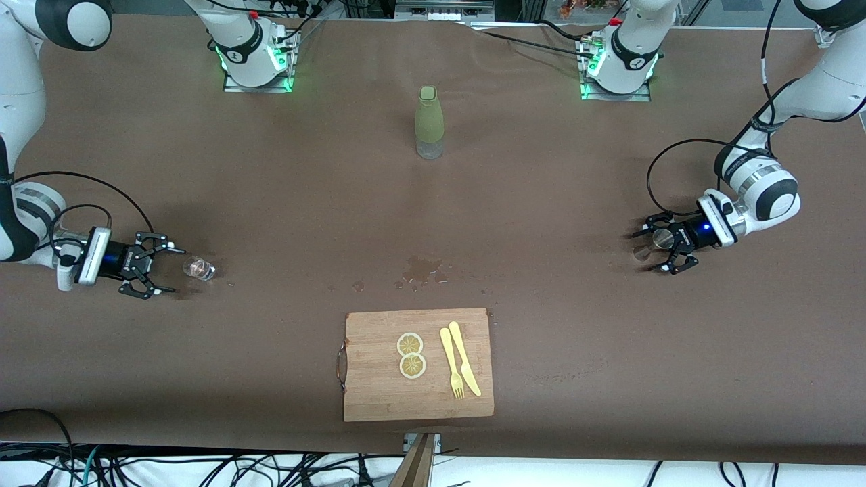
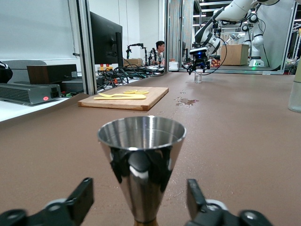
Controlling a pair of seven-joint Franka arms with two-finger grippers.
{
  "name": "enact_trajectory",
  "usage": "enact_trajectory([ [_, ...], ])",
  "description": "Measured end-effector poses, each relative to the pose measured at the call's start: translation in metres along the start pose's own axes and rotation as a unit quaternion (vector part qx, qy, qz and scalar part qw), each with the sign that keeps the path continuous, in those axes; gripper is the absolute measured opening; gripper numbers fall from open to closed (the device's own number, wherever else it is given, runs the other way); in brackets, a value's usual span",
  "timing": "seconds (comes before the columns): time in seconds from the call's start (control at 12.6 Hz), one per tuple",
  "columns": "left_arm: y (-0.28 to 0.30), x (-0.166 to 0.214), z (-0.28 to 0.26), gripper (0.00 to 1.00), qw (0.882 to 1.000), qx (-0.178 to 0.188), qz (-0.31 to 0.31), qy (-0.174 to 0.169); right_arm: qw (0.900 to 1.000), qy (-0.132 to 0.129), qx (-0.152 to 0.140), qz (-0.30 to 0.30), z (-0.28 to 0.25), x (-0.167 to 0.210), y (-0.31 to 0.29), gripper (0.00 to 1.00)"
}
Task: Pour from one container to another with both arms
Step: 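Grasp the jigger with the left gripper while the right gripper grasps the cup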
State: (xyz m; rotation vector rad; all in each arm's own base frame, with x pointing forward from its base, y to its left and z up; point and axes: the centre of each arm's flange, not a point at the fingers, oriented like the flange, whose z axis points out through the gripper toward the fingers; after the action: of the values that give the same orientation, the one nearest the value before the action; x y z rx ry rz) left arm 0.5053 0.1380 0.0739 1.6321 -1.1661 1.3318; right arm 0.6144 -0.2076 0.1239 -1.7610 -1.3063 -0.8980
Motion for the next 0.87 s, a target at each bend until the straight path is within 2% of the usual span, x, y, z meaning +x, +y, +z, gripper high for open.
enact_trajectory([
  [0.08,-0.001,0.001,0.001,0.85,1.000,0.000,0.001,0.000,1.000,-0.003,0.000,-0.002,0.007,0.002,0.002,1.00],
  [0.24,-0.003,0.002,0.001,0.63,1.000,0.000,0.003,0.000,1.000,-0.004,0.007,-0.003,0.020,0.003,0.004,1.00],
  [0.32,-0.003,0.002,0.001,0.55,1.000,0.000,0.004,0.000,1.000,-0.005,0.008,-0.003,0.025,0.003,0.004,1.00],
  [0.4,-0.003,0.002,0.000,0.55,1.000,0.000,0.004,0.000,1.000,-0.005,0.010,-0.003,0.029,0.004,0.005,1.00],
  [0.55,-0.003,0.002,0.001,0.35,1.000,0.000,0.004,0.000,1.000,-0.006,0.013,-0.004,0.034,0.005,0.005,1.00],
  [0.63,-0.003,0.002,0.001,0.22,1.000,0.000,0.004,0.000,1.000,-0.006,0.013,-0.003,0.034,0.004,0.005,1.00],
  [0.71,-0.003,0.002,0.001,0.14,1.000,-0.001,0.004,0.000,1.000,-0.006,0.013,-0.003,0.035,0.003,0.005,1.00],
  [0.79,-0.003,0.003,0.003,0.14,1.000,-0.002,0.004,0.001,1.000,-0.005,0.014,-0.002,0.035,0.002,0.004,1.00],
  [0.87,-0.003,0.004,0.004,0.08,1.000,-0.004,0.005,0.003,1.000,-0.005,0.015,-0.001,0.037,0.000,0.004,1.00],
])
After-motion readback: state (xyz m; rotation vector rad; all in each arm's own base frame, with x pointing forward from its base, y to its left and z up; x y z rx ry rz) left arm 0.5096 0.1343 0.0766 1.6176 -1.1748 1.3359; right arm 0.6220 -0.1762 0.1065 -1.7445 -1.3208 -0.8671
